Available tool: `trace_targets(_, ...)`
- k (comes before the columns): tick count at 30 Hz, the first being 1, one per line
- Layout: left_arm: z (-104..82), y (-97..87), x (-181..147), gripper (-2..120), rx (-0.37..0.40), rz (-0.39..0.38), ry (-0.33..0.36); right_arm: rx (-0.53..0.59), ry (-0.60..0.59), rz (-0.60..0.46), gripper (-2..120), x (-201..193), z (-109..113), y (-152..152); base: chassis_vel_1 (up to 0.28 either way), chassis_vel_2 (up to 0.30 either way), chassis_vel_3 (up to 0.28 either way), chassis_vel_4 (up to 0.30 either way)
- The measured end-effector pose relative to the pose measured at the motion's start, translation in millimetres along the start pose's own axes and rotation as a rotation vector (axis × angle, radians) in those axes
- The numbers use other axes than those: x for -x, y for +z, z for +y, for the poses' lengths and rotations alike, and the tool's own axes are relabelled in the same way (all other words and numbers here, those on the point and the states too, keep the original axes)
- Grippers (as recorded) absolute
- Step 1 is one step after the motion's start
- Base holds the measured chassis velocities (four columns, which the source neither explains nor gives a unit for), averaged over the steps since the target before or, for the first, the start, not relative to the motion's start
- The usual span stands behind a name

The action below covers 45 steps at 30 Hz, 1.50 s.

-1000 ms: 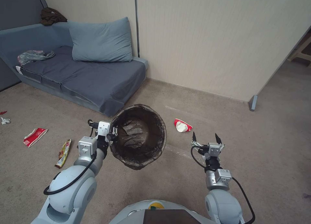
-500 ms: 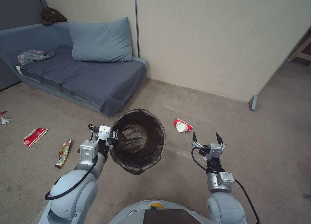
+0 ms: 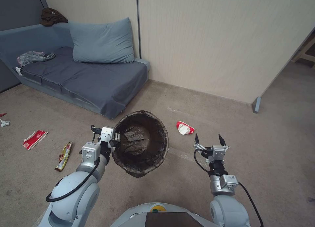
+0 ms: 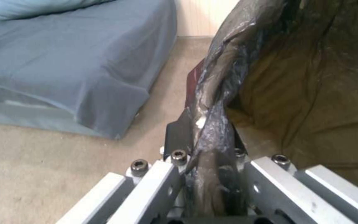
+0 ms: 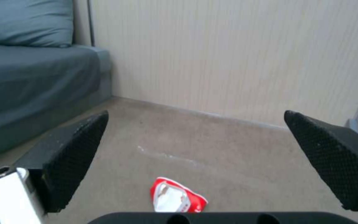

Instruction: Pick up the trash bin, then pick up the garbage from the floor and place it into the trash bin.

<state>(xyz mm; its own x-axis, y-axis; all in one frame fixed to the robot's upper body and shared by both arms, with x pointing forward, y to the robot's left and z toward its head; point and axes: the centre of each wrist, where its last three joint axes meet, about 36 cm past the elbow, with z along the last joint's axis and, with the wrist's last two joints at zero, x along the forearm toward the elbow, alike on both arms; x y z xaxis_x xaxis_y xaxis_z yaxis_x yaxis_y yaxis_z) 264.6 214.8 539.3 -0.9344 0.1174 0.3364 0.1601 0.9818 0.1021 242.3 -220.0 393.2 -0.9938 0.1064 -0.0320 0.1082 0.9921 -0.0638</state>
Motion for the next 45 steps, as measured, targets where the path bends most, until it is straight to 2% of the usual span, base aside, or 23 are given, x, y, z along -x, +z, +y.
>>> trace_targets(26,0.7,-0.4,0.8,0,0.000,-0.003,-0.001,0.001,-0.002,-0.007,100,3.1,-0.6,1.6,-0.204,0.202,0.202,-0.202)
trace_targets(30,0.7,0.1,0.6,0,0.001,-0.001,-0.001,-0.014,0.027,0.071,100,6.2,-4.2,-9.6,-0.124,0.154,0.127,-0.141)
trace_targets(33,1.7,-0.1,0.7,0,0.004,-0.002,-0.006,0.003,0.004,0.250,100,11.0,-11.8,-37.1,-0.030,0.052,0.034,-0.028)
trace_targets(34,1.7,-0.1,0.7,0,0.004,-0.002,-0.006,0.003,0.004,0.250,100,11.0,-11.8,-37.1,0.000,0.000,0.000,0.000)
trace_targets(36,1.8,-0.5,0.9,0,0.003,-0.004,-0.007,0.021,-0.018,0.316,100,17.0,-15.9,-46.5,0.027,-0.021,-0.017,0.030)
trace_targets(37,1.8,-1.0,1.1,0,0.001,-0.006,-0.008,0.041,-0.049,0.372,100,27.5,-21.2,-53.7,0.018,-0.042,-0.052,0.024)
trace_targets(39,1.7,-1.2,1.2,0,0.000,-0.007,-0.009,0.053,-0.064,0.397,100,31.5,-23.5,-56.1,0.009,-0.021,-0.026,0.012)
trace_targets(41,1.7,-1.4,1.3,0,-0.002,-0.009,-0.010,0.126,-0.117,0.489,100,45.1,-29.1,-61.8,0.000,0.000,0.000,0.000)
trace_targets(42,1.7,-1.4,1.3,0,-0.002,-0.009,-0.010,0.126,-0.117,0.489,100,45.1,-29.1,-61.8,0.000,0.000,0.000,0.000)
trace_targets(45,2.5,-1.4,1.2,0,-0.001,-0.009,-0.014,0.177,-0.161,0.593,100,58.6,-29.7,-60.4,0.000,0.000,0.000,0.000)
